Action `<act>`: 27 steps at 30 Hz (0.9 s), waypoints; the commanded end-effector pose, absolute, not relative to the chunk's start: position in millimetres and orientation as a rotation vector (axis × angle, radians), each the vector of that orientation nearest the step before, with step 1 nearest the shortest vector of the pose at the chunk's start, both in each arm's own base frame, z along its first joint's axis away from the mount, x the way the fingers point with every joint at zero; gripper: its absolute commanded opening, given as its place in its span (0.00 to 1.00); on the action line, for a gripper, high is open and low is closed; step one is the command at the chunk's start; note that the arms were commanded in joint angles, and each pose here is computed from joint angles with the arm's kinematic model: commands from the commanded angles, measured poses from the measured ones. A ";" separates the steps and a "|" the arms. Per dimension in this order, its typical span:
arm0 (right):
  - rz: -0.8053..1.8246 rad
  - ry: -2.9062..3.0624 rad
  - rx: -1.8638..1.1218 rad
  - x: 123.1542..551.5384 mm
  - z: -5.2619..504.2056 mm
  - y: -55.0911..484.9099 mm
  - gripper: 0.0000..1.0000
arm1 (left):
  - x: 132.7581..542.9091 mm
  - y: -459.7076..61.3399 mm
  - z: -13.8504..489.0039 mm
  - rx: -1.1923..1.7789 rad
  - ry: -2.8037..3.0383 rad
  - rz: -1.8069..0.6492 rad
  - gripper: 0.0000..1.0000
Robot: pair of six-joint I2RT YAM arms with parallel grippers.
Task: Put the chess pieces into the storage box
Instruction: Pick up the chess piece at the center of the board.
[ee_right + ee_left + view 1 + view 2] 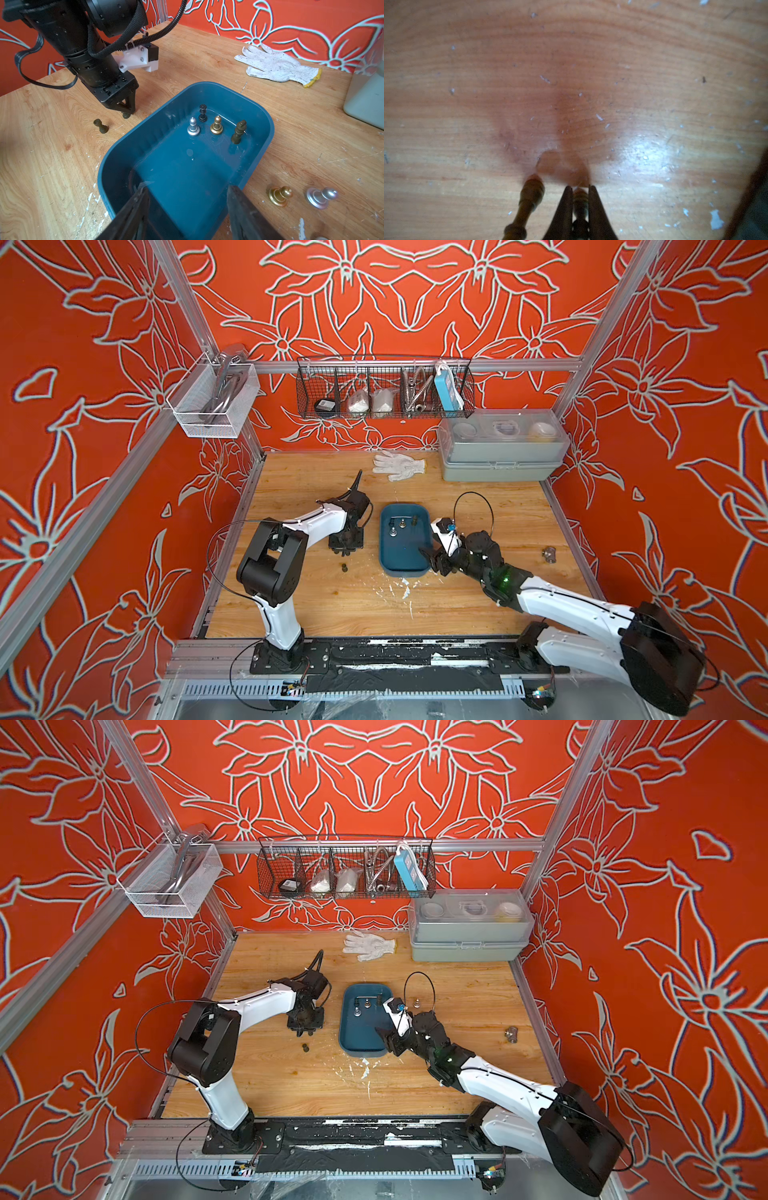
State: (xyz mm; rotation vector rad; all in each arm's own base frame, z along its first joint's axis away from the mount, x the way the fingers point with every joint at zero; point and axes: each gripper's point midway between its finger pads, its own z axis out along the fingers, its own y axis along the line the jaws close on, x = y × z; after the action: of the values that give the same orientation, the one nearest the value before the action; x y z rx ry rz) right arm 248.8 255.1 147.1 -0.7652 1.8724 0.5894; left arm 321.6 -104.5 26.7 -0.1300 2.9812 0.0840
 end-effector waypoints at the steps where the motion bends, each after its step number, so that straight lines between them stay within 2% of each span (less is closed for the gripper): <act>1: 0.579 1.839 -0.754 253.2 162.4 258.9 0.64 | 315.9 -99.3 20.5 -0.135 3.002 0.109 0.16; 8: 0.576 1.843 -0.754 253.8 161.5 258.8 0.64 | 315.9 -101.0 18.8 -0.132 3.007 0.097 0.15; 11: 0.573 1.843 -0.751 254.5 162.0 258.8 0.64 | 315.3 -100.9 19.5 -0.130 3.007 0.093 0.10; 27: 0.570 1.849 -0.738 255.6 162.0 257.5 0.64 | 315.3 -103.4 26.0 -0.123 2.992 0.067 0.11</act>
State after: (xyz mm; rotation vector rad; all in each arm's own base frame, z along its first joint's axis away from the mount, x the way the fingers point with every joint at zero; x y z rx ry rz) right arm 251.9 253.8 149.6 -0.7529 1.8736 0.5724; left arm 322.3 -105.5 25.7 -0.1248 2.9775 0.0747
